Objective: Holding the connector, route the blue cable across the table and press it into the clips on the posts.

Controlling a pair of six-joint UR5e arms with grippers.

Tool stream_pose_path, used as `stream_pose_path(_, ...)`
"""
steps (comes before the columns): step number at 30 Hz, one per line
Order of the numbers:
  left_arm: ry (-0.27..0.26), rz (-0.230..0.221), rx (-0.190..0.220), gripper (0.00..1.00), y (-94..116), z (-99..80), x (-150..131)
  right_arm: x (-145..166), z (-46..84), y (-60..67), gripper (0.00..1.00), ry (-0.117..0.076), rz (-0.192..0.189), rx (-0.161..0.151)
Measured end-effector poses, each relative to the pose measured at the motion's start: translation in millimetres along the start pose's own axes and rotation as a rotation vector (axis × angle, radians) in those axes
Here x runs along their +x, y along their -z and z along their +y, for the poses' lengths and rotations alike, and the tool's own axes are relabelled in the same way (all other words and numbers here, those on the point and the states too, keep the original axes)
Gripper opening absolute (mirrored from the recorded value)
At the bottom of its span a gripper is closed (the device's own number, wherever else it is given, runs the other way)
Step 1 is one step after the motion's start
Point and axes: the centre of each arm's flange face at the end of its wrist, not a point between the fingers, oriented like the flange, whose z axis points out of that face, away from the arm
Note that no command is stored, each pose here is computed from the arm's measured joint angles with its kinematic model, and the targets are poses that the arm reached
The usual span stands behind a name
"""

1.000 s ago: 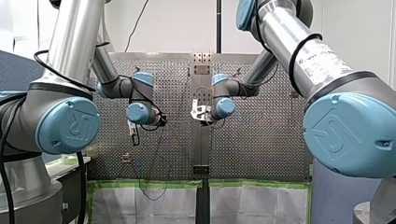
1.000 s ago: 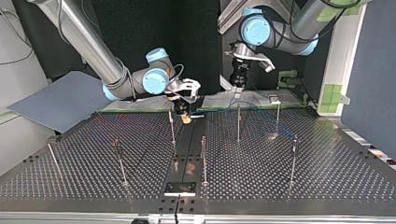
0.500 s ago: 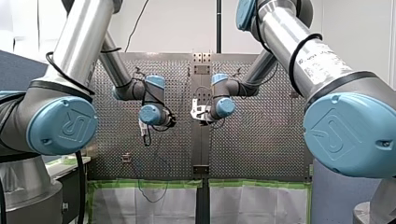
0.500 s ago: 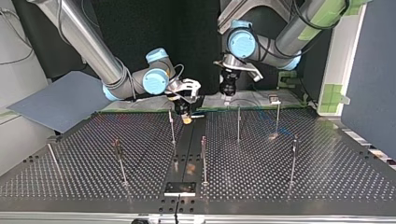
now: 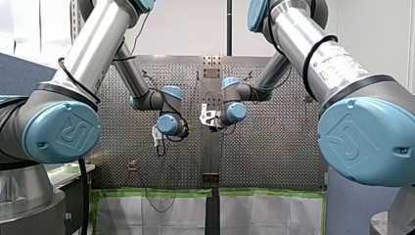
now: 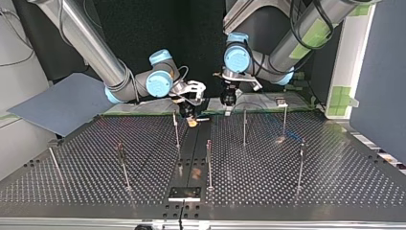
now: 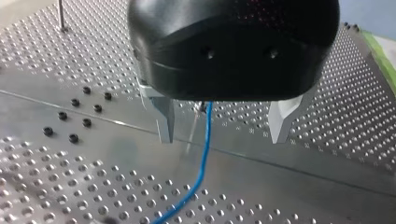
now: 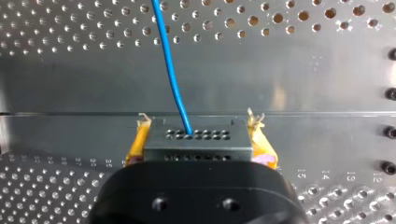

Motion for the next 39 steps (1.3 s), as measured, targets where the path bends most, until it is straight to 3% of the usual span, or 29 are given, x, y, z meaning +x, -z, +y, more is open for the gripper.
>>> stream_pose_path(17,-0.009,0.037,-0.029,1.00,-53,-2.8,30,0,-0.8,-0.2,0.00,-0.001,0.001,0.007)
stream_pose_path(18,-0.010,0.036,-0.030,0.95,-55,-3.4,29,0,-0.8,-0.2,0.00,-0.001,0.001,0.007)
stream_pose_path(19,-0.011,0.034,-0.032,0.77,-56,-4.0,29,0,-0.7,-0.2,0.00,-0.001,0.001,0.007)
stream_pose_path(20,-0.014,0.032,-0.035,0.77,-57,-4.7,29,0,-0.7,-0.2,0.00,-0.001,0.001,0.007)
stream_pose_path(22,-0.020,0.029,-0.043,0.49,-57,-5.7,29,0,-0.8,-0.2,0.00,0.000,0.002,0.007)
stream_pose_path(23,-0.023,0.027,-0.050,0.49,-57,-6.0,28,1,-0.8,-0.3,0.00,0.000,0.002,0.007)
stream_pose_path(24,-0.023,0.025,-0.056,0.27,-57,-6.0,28,1,-0.8,-0.2,0.00,0.000,0.001,0.007)
stream_pose_path(25,-0.023,0.023,-0.062,0.14,-57,-6.0,28,1,-0.8,-0.2,0.00,0.001,0.001,0.007)
stream_pose_path(26,-0.024,0.021,-0.070,0.14,-56,-5.9,28,1,-0.8,-0.1,0.00,0.001,0.000,0.007)
stream_pose_path(27,-0.024,0.020,-0.075,0.00,-56,-5.9,28,1,-0.7,0.0,0.00,0.001,-0.001,0.007)
stream_pose_path(39,-0.029,0.025,-0.091,0.00,-46,-13.3,8,17,-3.1,6.9,0.00,0.002,0.007,0.007)
